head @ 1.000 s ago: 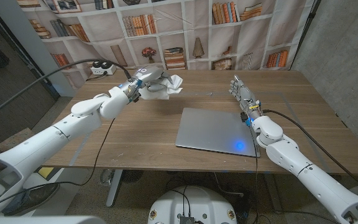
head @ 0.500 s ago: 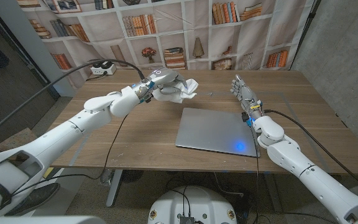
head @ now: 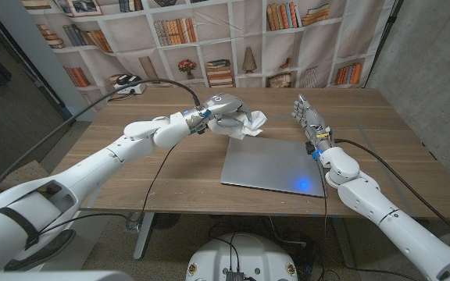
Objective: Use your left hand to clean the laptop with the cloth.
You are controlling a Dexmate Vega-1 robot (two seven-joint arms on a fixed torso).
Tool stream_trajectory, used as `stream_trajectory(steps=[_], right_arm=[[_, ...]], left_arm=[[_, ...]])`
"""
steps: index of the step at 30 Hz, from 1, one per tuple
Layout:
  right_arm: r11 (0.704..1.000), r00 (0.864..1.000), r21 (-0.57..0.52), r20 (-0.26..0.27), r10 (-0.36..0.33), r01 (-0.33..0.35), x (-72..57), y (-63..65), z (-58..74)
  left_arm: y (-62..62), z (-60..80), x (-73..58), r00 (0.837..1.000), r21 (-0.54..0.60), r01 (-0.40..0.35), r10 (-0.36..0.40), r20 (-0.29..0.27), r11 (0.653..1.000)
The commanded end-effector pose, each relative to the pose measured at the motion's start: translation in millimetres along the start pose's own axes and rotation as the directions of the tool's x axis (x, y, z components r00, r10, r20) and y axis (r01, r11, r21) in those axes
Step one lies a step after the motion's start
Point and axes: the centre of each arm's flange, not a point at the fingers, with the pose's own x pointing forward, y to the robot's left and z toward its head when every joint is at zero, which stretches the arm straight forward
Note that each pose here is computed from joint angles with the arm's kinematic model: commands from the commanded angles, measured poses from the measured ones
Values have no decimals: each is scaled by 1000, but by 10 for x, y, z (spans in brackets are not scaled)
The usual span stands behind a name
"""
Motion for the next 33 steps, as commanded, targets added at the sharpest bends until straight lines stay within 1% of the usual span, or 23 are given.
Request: stream_trajectory(steps=[1,4,7,11,14,22,33], right_arm=[[1000,1000,2,-9,-2,2,-17,-50,-19],[1000,1000,9,-13,-4,5,-16,-55,-32],[1000,1000,7,-17,-3,3,-22,-66,-49],[1000,1000,7,-20,-5,6,-39,-87,-60],[1000,1000,7,-20,-9,9,-47,-101,-61],[1000,1000,6,-20,-5,5,-38,-96,-63],[1000,1000,5,-26,-6,7,-36,-66,-56]], left_arm=[[-436,278,197,991,15,105,-105,87,994],[-560,320,196,986,16,133,-134,103,991],[-631,340,208,985,4,132,-132,115,991],[-683,375,227,986,21,114,-115,121,993],[-717,402,225,988,64,99,-106,116,993],[-837,433,178,991,154,53,-71,116,987],[-984,431,147,992,125,61,-74,105,990]])
